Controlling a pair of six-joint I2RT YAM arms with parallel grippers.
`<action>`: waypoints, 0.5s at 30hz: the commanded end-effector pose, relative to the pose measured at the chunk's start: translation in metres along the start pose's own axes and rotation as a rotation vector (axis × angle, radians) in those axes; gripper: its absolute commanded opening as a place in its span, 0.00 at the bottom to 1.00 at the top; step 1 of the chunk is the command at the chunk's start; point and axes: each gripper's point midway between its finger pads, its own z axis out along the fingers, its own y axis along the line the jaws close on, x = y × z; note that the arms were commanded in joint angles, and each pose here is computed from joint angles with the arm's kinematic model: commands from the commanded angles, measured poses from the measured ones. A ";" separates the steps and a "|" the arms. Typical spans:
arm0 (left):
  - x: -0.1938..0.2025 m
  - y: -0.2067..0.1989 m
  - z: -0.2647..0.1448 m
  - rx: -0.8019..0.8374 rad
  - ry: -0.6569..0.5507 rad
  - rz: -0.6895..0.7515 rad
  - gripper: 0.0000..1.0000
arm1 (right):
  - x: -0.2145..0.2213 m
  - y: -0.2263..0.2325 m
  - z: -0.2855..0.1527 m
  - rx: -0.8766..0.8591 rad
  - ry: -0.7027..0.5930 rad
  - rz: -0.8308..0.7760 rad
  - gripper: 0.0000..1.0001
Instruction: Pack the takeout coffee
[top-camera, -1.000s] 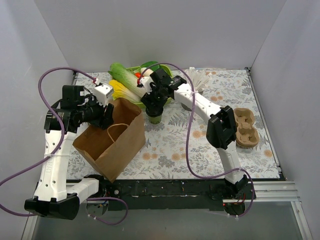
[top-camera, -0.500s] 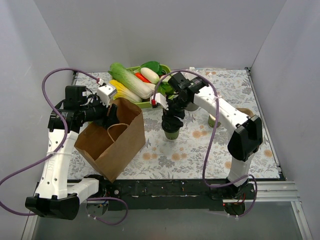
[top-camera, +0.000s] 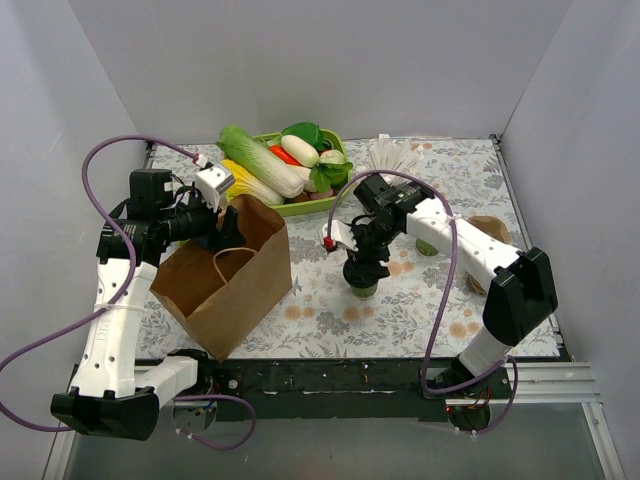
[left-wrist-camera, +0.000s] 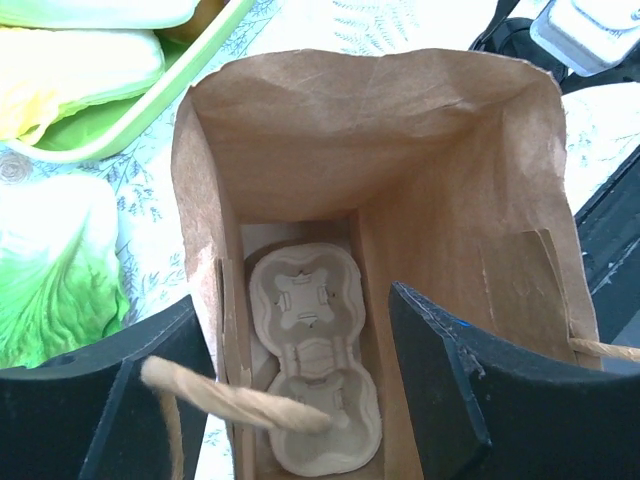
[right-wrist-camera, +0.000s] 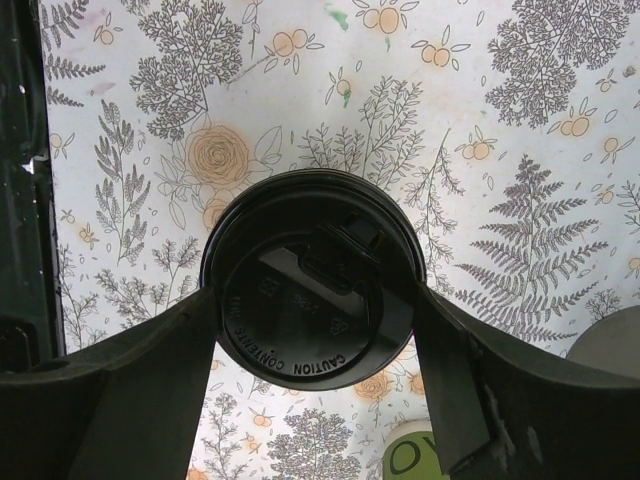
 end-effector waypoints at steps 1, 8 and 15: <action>-0.009 -0.008 -0.001 0.042 -0.043 -0.011 0.66 | -0.006 -0.005 -0.014 0.090 -0.032 -0.051 0.91; -0.014 -0.016 -0.003 0.078 -0.065 -0.009 0.68 | -0.007 0.006 -0.030 0.130 -0.042 0.000 0.97; -0.015 -0.021 -0.008 0.081 -0.082 -0.003 0.68 | -0.002 0.010 -0.037 0.148 -0.060 0.133 0.97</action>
